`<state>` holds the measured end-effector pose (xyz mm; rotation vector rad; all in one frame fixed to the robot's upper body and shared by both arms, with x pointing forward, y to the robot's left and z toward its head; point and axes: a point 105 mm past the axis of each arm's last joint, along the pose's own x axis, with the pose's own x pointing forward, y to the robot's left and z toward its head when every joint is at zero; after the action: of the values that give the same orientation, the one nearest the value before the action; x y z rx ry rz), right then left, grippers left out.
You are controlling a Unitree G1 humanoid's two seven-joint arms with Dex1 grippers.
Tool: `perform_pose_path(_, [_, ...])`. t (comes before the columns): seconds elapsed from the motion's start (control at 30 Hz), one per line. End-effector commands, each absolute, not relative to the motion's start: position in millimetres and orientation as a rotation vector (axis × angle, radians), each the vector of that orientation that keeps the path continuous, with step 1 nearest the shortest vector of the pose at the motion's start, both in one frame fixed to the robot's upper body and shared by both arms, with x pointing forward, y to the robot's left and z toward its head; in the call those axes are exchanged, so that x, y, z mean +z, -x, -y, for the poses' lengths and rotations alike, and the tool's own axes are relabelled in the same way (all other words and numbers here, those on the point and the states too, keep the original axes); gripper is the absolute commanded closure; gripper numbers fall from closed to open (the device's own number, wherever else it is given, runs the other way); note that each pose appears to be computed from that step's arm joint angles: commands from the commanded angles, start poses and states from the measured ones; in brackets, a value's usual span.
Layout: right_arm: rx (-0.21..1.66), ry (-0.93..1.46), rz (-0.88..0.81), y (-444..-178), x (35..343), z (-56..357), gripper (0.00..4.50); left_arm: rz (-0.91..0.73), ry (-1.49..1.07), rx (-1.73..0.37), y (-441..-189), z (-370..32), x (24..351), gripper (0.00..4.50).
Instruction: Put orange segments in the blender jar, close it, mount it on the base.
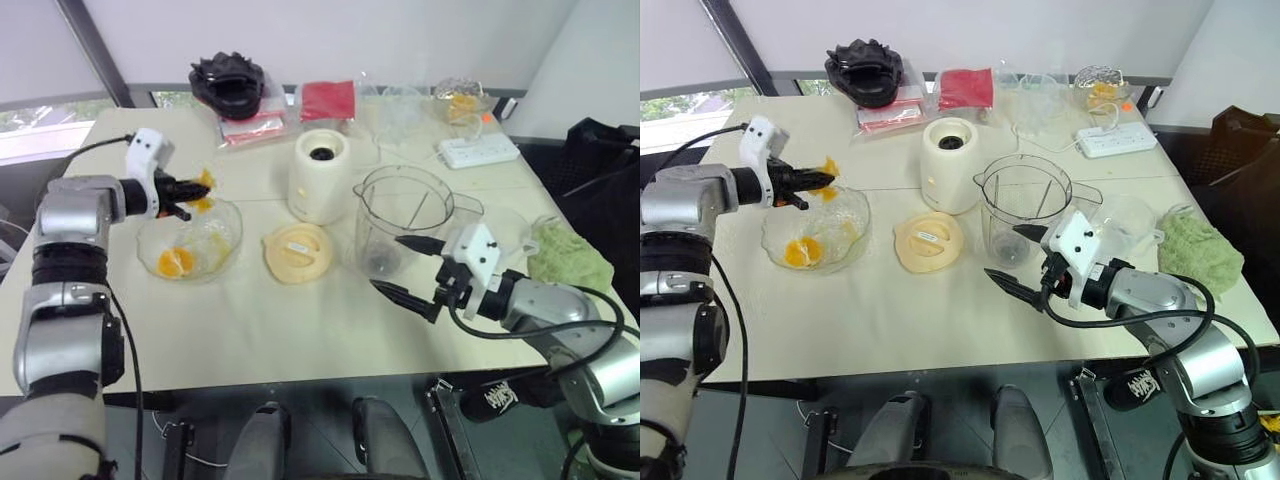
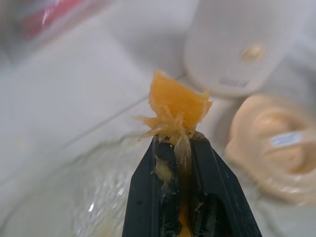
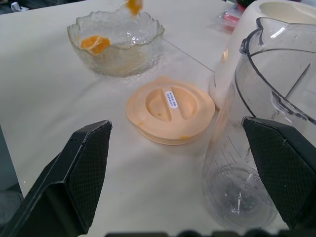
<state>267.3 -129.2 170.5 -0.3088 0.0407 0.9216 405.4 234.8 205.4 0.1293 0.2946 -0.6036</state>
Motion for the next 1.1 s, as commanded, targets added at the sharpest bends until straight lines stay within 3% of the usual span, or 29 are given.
perform_pose_path(0.03, [0.917, 0.33, 0.017, -266, 182, 127, 0.06, -0.194, -0.109, -0.622, -402, -221, 232, 4.28])
perform_pose_path(0.43, [0.866, 0.305, 0.028, -260, 176, 123, 0.06, -0.002, -0.189, -0.871, -408, -137, 313, 4.28])
perform_pose_path(0.63, [0.786, 0.281, 0.036, -253, 169, 123, 0.06, 0.086, -0.247, -1.064, -414, -66, 349, 4.28])
perform_pose_path(0.9, [0.646, 0.26, 0.039, -236, 164, 128, 0.06, 0.13, -0.29, -1.292, -401, 7, 350, 4.28])
perform_pose_path(1.1, [0.542, 0.253, 0.025, -220, 162, 134, 0.06, 0.09, -0.315, -1.402, -392, 37, 327, 4.28])
